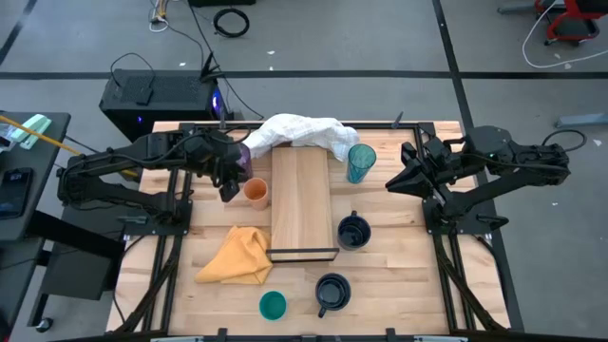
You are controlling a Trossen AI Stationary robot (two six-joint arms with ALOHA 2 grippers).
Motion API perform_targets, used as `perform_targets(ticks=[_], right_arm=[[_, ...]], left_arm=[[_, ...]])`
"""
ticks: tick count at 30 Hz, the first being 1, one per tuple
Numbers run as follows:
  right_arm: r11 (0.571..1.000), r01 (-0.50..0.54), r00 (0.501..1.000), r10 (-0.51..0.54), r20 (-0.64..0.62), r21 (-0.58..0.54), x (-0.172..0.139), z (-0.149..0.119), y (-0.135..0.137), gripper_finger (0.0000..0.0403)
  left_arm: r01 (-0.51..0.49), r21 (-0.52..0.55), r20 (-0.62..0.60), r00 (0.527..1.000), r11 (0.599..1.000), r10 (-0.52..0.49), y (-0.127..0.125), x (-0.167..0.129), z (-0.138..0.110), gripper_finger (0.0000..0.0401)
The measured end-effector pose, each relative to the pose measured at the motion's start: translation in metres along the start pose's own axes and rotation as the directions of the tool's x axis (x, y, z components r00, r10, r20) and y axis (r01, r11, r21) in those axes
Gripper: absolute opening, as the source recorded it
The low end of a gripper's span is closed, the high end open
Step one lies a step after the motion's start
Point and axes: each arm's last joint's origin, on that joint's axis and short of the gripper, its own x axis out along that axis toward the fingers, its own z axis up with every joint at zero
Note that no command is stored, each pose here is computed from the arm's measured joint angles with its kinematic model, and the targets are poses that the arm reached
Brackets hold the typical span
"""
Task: Stack small to large cups/mugs on shelf
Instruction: Put the purple cup on the shelf
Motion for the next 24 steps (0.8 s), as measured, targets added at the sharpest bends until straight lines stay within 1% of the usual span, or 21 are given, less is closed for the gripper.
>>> perform_targets(ticks=[4,8,12,15,20,24], right_arm=[[1.0,0.006,1.0,-0.006,-0.015,0.002,0.005,-0.001,-0.001,0.0052],[1.0,0.013,1.0,-0.013,-0.028,0.003,0.01,-0.003,-0.003,0.0052],[0.999,0.042,0.999,-0.042,-0.016,0.004,0.011,-0.002,-0.005,0.0052],[0.998,0.065,0.997,-0.065,0.03,0.009,0.011,0.002,-0.006,0.0052],[0.995,0.096,0.985,-0.101,0.143,0.04,0.01,0.011,-0.005,0.0052],[0.984,0.163,0.96,-0.174,0.221,0.066,0.011,0.016,-0.006,0.0052]], left_arm=[[-0.011,0.013,-0.025,1.0,1.0,0.011,0.001,0.0,-0.002,0.0143],[-0.063,0.041,-0.083,0.994,0.997,0.066,0.004,0.0,-0.009,0.014],[-0.121,0.034,-0.119,0.985,0.992,0.125,0.011,-0.001,-0.012,0.0145],[-0.187,0.027,-0.116,0.975,0.982,0.189,0.02,-0.001,-0.011,0.0148],[-0.291,0.016,-0.109,0.95,0.956,0.291,0.039,-0.003,-0.008,0.0145],[-0.356,-0.006,-0.105,0.93,0.935,0.353,0.054,-0.005,-0.006,0.014]])
